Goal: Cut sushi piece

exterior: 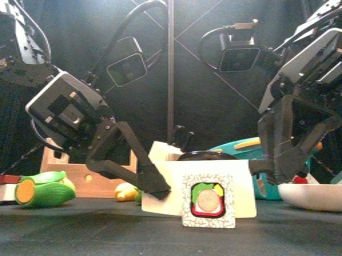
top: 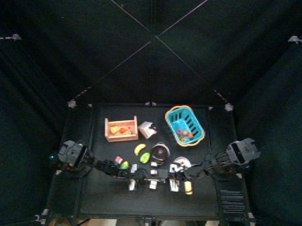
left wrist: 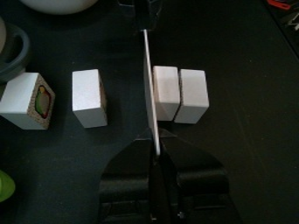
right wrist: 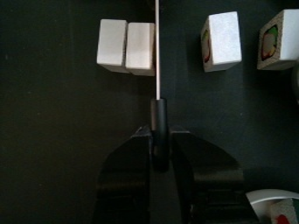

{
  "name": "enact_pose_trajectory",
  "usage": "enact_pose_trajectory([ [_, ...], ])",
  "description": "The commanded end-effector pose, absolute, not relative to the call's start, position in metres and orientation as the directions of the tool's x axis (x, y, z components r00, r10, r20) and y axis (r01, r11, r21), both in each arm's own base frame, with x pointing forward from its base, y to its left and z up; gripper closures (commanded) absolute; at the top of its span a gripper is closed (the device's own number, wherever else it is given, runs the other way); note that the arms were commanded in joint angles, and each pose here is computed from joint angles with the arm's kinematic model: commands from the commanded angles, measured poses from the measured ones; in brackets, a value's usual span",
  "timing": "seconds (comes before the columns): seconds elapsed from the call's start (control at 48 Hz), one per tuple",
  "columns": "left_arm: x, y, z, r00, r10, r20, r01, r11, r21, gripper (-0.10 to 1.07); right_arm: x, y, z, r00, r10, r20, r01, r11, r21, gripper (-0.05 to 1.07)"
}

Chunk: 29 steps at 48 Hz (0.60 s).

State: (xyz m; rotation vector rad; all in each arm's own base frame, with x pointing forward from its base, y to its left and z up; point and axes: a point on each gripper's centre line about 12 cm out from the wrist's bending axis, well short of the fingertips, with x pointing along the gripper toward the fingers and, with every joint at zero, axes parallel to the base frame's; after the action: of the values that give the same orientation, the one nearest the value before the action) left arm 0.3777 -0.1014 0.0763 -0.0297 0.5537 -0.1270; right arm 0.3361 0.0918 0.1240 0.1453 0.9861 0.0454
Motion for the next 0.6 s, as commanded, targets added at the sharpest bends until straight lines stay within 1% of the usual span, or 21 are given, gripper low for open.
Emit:
enact_pose_trajectory([
  [0.0,0.385,-0.102,0.093,0.868,-0.132,-0.479,0.113,0.991,-0.068,0.55,0.342,0.093,0.137,0.579,0.108,-0.809,0.022,0.989,0.147,0.55],
  [0.208,0.385,-0.100,0.111,0.887,-0.138,-0.441,0.121,0.990,-0.067,0.55,0.339,0.089,0.146,0.562,0.083,-0.823,0.036,0.992,0.124,0.55],
  [0.438,0.387,-0.093,0.124,0.902,-0.136,-0.409,0.126,0.991,-0.051,0.55,0.336,0.087,0.165,0.590,0.083,-0.803,0.036,0.991,0.129,0.55],
  [0.583,0.387,-0.091,0.127,0.907,-0.134,-0.399,0.125,0.991,-0.049,0.55,0.336,0.087,0.174,0.609,0.089,-0.788,0.032,0.990,0.136,0.55],
])
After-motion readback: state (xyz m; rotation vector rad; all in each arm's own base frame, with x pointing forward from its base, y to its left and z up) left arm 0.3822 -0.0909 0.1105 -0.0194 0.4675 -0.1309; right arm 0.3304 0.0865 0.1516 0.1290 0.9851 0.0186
